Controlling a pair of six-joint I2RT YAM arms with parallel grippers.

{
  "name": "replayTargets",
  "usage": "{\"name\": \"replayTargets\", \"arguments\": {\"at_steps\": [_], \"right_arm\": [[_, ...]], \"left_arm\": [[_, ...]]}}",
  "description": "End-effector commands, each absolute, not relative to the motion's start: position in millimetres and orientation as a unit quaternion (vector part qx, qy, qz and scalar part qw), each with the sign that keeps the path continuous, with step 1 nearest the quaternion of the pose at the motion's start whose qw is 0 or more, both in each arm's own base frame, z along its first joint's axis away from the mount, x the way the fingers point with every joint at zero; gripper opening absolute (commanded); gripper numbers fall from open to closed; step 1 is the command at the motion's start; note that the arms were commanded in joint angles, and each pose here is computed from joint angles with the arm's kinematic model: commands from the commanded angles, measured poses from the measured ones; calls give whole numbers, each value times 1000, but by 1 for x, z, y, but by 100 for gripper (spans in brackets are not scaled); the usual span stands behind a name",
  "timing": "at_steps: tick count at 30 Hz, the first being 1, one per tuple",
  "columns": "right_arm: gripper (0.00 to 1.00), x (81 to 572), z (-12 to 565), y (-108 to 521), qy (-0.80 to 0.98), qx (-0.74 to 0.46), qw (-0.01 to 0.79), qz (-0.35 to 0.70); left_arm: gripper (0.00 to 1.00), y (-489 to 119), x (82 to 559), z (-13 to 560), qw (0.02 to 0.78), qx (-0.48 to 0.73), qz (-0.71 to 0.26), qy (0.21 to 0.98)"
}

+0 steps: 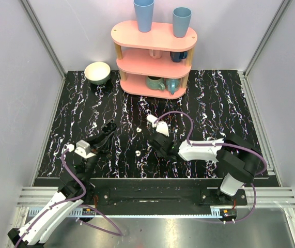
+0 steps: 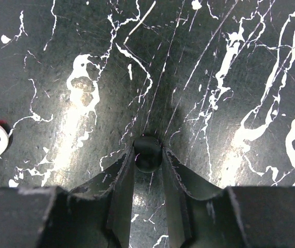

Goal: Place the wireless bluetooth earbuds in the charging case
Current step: Pick up the left earbud from the center of the board.

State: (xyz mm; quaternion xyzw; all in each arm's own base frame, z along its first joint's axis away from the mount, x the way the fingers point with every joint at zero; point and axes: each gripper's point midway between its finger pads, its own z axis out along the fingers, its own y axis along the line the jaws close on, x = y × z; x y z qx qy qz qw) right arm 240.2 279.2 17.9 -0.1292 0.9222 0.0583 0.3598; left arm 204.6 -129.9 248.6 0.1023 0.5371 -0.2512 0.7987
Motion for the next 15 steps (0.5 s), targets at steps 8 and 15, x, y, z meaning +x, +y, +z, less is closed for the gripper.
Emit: {"name": "replayTargets", "arguments": {"at_steps": [8, 15], "right_arm": [[34, 256, 45, 289, 910, -116, 392, 71], [24, 258, 45, 287, 911, -112, 391, 73]], "left_arm": [[0, -124, 191, 271, 827, 84, -279, 480], [0, -125, 192, 271, 827, 84, -281, 480]]}}
